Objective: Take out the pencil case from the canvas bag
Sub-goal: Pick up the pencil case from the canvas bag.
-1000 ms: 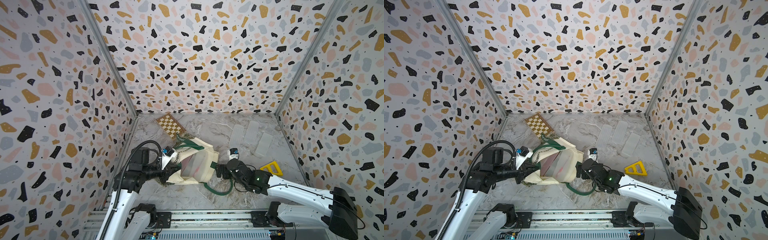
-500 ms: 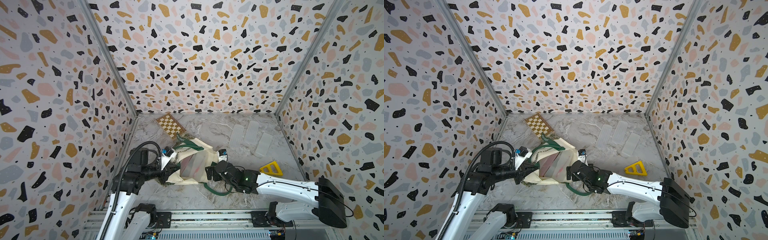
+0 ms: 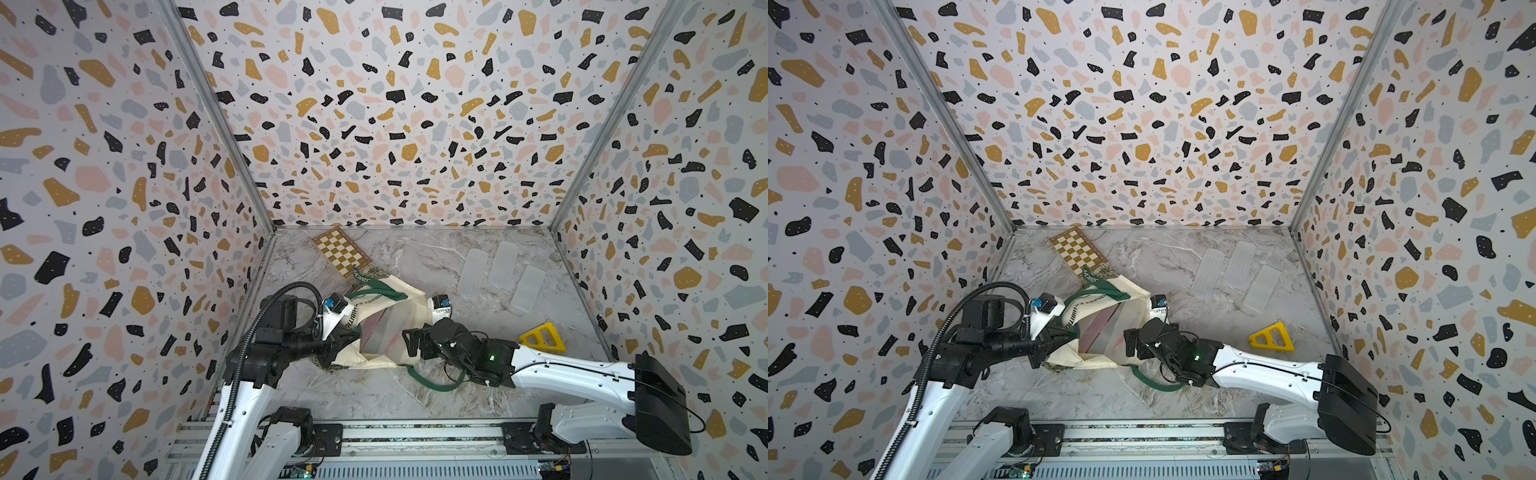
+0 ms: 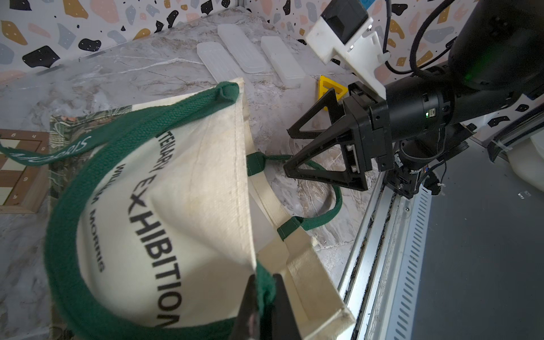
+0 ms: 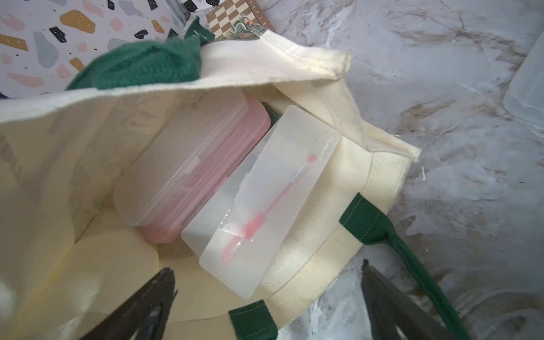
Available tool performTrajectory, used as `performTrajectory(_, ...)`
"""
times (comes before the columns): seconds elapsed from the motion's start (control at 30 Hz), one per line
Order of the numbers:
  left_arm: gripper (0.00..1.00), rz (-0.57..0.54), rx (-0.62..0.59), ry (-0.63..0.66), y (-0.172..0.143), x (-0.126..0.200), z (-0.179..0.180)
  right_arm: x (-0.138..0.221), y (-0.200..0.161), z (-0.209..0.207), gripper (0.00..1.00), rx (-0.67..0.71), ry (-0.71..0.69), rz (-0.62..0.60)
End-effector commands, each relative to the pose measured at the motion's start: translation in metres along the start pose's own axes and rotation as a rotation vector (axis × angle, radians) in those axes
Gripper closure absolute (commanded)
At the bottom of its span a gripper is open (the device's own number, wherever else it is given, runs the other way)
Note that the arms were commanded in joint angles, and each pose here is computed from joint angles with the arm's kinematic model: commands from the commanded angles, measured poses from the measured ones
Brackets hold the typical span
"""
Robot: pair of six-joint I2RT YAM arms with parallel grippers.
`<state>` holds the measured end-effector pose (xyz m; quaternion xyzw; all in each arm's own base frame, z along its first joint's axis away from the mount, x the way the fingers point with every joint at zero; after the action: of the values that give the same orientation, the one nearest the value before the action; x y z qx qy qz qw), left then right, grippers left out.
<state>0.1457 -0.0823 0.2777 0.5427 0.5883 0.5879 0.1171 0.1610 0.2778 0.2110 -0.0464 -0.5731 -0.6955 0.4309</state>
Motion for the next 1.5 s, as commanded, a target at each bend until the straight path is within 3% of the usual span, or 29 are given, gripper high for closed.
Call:
performTrajectory(0.0,1.00,-0.023,-0.037,0.022,0.011,0.005,0.001,-0.005,-0.008,0.001,0.00,-0.014,0.021,0.009)
performTrajectory(0.7,1.00,-0.005,-0.039,0.025,0.012,0.003,0.004,-0.052,-0.035,0.012,0.00,-0.100,0.015,0.139)
performTrajectory(1.47,1.00,0.018,-0.078,0.029,0.000,0.001,0.003,-0.071,-0.014,-0.003,0.01,-0.250,-0.085,0.096)
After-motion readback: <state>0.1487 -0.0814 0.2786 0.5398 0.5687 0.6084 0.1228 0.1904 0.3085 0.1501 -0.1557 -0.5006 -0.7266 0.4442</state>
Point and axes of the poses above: each gripper's point midway between its finger pads, its own x axis back along the fingers, its own z axis along the line the jaws close on, y = z × x, the point moved 8 cm from there along x, back along the fingers, and after that the axes turned 5 degrees about x, right-handed, at the moved point
